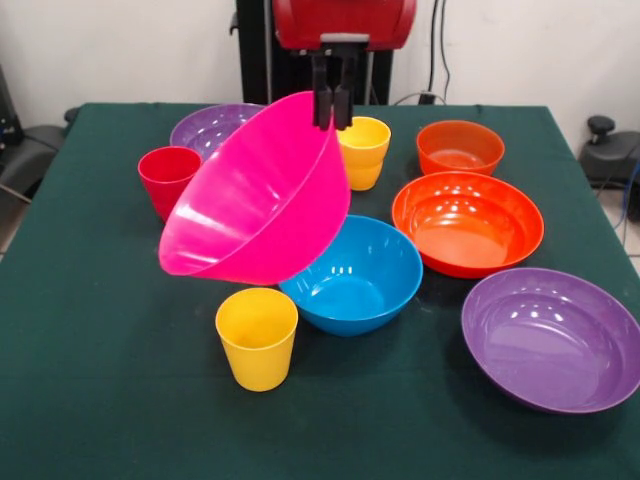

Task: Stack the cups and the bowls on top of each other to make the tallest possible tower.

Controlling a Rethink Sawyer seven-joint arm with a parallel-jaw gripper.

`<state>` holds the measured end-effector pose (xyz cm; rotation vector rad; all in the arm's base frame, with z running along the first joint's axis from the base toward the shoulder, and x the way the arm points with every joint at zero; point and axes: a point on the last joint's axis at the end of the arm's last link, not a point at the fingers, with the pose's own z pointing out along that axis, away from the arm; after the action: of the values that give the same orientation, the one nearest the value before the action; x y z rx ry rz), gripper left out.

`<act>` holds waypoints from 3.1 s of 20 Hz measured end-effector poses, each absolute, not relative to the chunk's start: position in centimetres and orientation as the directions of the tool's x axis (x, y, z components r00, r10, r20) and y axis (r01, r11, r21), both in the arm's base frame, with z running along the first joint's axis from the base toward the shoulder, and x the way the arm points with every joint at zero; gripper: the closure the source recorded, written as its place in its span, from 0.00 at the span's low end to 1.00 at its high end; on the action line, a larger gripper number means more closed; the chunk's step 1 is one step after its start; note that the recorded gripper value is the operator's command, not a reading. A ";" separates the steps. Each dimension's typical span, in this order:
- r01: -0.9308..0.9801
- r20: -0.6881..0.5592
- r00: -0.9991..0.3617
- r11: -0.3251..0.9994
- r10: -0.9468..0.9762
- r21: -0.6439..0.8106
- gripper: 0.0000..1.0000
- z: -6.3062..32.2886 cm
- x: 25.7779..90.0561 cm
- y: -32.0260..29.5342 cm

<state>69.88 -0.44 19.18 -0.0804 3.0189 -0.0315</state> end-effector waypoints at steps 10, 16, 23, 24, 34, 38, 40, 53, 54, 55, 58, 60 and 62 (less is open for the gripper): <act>-0.055 -0.103 -0.993 0.998 -0.058 -0.034 1.00 20.3 68.5 2.6; -0.043 -0.066 -0.997 0.998 -0.045 -0.041 1.00 19.8 66.6 3.5; -0.005 -0.006 -1.000 0.999 -0.006 -0.050 1.00 18.3 63.8 4.0; 0.000 0.003 -1.000 0.999 0.000 -0.054 1.00 18.1 63.4 4.1; 0.037 0.020 -0.999 0.997 0.039 -0.074 1.00 17.0 61.5 4.6; 0.048 0.007 -0.999 0.996 0.048 -0.076 1.00 16.9 61.6 4.5; 0.049 0.004 -0.999 0.996 0.049 -0.077 1.00 16.9 61.6 4.5; 0.042 0.000 -0.999 0.996 0.042 -0.077 1.00 17.0 61.6 5.3; 0.040 0.003 -0.999 0.996 0.040 -0.076 1.00 16.8 61.5 5.6; 0.039 0.004 -0.999 0.996 0.040 -0.074 1.00 16.8 61.5 5.7; 0.040 0.011 -0.999 0.997 0.041 -0.067 1.00 16.6 61.4 6.3; 0.041 0.012 -0.999 0.997 0.042 -0.063 1.00 16.5 61.4 6.6; 0.043 0.015 -0.999 0.997 0.044 -0.057 1.00 16.3 61.4 6.9</act>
<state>61.41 6.92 16.28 0.0692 3.1555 -0.0899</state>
